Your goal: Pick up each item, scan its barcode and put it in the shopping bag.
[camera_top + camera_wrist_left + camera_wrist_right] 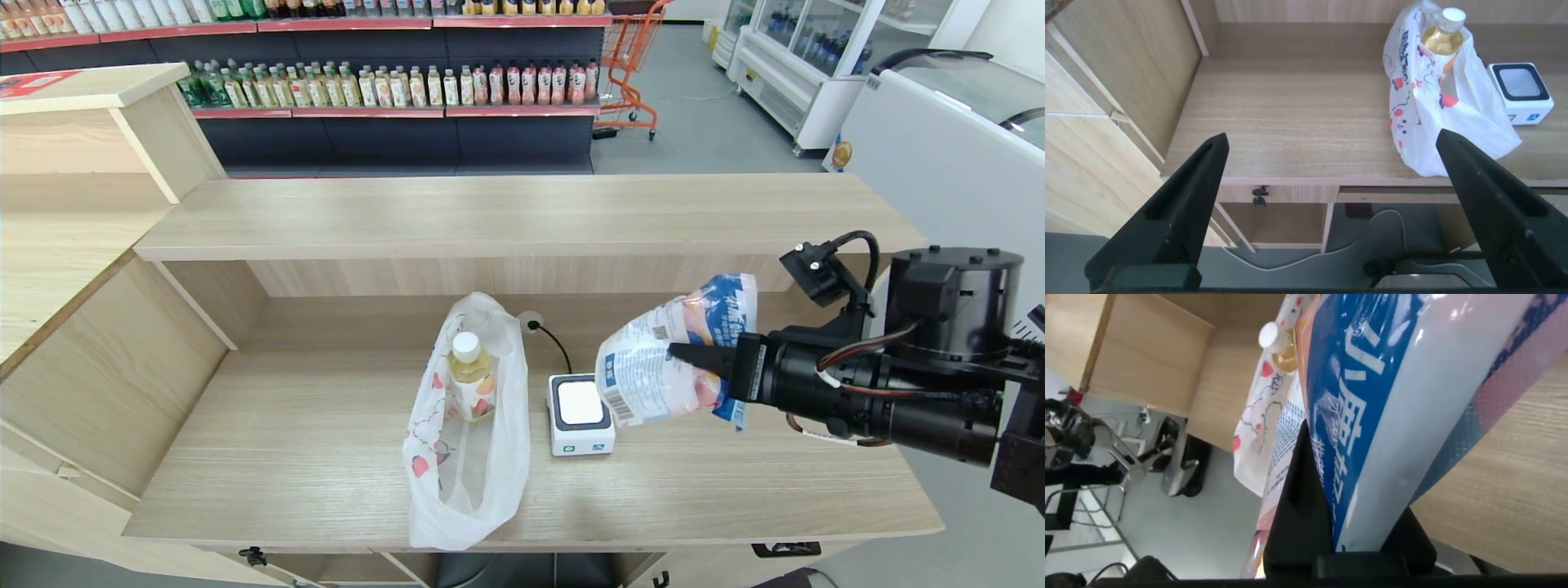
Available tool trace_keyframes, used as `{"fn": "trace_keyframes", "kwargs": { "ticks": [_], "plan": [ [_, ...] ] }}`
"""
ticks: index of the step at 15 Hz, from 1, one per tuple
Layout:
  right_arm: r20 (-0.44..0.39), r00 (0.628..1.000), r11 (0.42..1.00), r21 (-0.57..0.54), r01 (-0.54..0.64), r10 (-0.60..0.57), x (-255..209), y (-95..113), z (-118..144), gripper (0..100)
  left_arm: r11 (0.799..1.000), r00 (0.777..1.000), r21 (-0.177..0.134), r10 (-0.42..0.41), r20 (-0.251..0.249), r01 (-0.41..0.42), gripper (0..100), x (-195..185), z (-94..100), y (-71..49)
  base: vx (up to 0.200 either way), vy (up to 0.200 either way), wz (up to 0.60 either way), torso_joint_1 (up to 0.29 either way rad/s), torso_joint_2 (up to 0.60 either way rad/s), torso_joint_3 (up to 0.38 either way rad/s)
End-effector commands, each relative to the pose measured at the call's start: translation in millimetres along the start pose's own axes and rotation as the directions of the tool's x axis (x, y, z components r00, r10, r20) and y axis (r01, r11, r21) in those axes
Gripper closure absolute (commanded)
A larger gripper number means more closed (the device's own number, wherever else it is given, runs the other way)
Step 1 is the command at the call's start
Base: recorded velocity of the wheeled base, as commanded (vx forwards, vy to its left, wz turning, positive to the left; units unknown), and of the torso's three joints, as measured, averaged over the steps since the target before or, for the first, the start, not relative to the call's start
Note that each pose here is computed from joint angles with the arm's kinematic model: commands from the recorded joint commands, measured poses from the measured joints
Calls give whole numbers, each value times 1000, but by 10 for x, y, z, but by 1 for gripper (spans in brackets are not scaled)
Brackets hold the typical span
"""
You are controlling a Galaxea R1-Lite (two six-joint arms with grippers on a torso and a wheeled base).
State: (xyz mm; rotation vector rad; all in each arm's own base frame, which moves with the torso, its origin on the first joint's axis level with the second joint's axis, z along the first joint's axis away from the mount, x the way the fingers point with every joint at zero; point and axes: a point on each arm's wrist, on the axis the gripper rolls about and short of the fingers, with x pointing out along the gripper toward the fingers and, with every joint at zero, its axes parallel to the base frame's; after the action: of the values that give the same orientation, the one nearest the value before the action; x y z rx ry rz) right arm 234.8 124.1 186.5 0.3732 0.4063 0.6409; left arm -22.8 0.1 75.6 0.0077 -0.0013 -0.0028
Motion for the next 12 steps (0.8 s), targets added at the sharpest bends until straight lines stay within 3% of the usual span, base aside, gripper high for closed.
{"fn": "trace_keyframes", "kwargs": {
  "ticks": [1, 3, 5, 11, 12],
  "plan": [
    [-32, 999, 1000, 3, -5, 6, 33, 15, -66, 100, 1000, 1000, 0, 0, -1, 0, 0, 1, 1, 0, 0, 0, 0, 0, 0, 0],
    [-105, 994, 999, 22, 26, -23, 20, -13, -137, 100, 1000, 1000, 5, -2, 0, 2, 0, 0, 0, 0, 0, 0, 0, 0, 0, 0],
    [-114, 993, 999, 24, 25, -22, 41, -17, -144, 100, 1000, 1000, -2, 0, 0, 0, 0, 0, 0, 0, 0, 0, 0, 0, 0, 0],
    [-170, 985, 999, 44, -21, 28, 126, 127, -270, 100, 1000, 1000, 0, 0, 0, 0, 0, 0, 0, 0, 0, 200, 0, 11, 2, 2],
    [-181, 983, 999, 44, -28, 35, 157, 147, -295, 100, 1000, 1000, 0, 0, 0, 0, 0, 0, 0, 0, 0, 0, 0, 0, 0, 0]
  ]
}}
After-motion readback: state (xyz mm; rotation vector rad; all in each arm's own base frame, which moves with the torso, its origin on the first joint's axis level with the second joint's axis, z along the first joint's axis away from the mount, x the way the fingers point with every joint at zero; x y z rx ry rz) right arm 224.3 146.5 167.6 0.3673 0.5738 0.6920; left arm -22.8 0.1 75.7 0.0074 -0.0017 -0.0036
